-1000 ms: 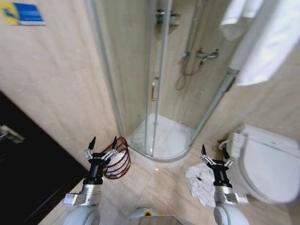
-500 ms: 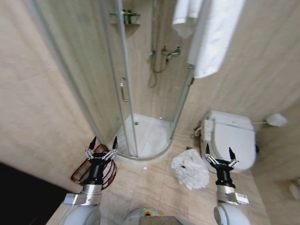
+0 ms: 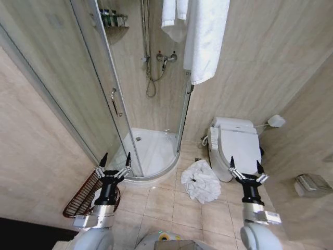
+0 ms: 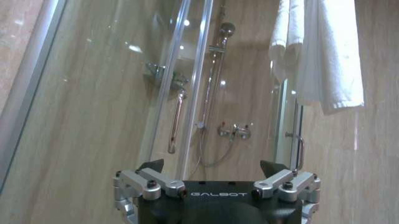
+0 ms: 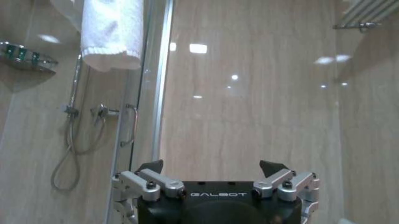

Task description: Discard the used towel into the hamper.

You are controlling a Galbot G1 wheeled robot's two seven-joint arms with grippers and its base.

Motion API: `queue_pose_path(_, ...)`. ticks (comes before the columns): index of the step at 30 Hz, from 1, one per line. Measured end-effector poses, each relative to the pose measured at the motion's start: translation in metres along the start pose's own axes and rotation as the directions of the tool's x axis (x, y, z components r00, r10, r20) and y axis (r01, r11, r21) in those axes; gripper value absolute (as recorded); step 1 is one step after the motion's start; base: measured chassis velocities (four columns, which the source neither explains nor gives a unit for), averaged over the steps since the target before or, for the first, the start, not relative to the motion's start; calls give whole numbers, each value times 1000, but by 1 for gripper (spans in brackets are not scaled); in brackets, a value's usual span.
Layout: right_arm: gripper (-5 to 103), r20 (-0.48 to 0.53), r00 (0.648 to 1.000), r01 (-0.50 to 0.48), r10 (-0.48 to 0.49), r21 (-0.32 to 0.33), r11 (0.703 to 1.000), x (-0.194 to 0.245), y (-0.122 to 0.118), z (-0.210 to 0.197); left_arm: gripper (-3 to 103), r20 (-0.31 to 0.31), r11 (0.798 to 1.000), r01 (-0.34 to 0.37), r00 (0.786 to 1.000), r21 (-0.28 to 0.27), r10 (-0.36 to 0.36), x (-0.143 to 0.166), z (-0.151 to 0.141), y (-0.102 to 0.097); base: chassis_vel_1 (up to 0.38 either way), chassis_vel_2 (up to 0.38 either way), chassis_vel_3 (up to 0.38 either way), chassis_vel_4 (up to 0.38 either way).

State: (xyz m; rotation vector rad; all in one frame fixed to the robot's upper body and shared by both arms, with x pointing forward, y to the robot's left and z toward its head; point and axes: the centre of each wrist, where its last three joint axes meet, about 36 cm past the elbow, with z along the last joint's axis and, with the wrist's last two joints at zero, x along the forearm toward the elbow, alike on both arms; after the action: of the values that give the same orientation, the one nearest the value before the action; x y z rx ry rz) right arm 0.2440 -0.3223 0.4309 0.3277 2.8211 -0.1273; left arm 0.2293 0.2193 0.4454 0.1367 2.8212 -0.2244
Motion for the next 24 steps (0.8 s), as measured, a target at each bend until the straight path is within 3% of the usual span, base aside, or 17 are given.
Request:
queue_pose_path(6, 100, 42, 996, 77, -78, 23, 997, -52, -27, -43, 100, -16, 999, 5, 1000, -44, -6, 4, 4, 3, 0, 0, 0, 0)
queue_pose_path(11, 100, 58, 986, 155, -155, 6, 988, -78, -43, -58, 100, -19, 998, -7, 1000, -63, 6, 7, 9, -1, 0, 0, 0, 0)
queue_pose_path(13, 100, 71, 973, 219, -220, 19, 975, -97, -58, -64, 100, -12, 999, -3, 1000, -45, 3, 8, 12, -7, 0, 0, 0, 0)
queue_pose_path(18, 100, 83, 963, 253, -256, 47, 966, -114, -75, -73, 100, 25, 1000, 27, 999, 9, -27, 5, 11, -15, 0, 0, 0, 0)
queue_pose_path(24, 100, 78, 968, 237, -237, 18, 971, -111, -70, -68, 100, 62, 997, 58, 996, 43, -60, 4, 8, -17, 0, 0, 0, 0)
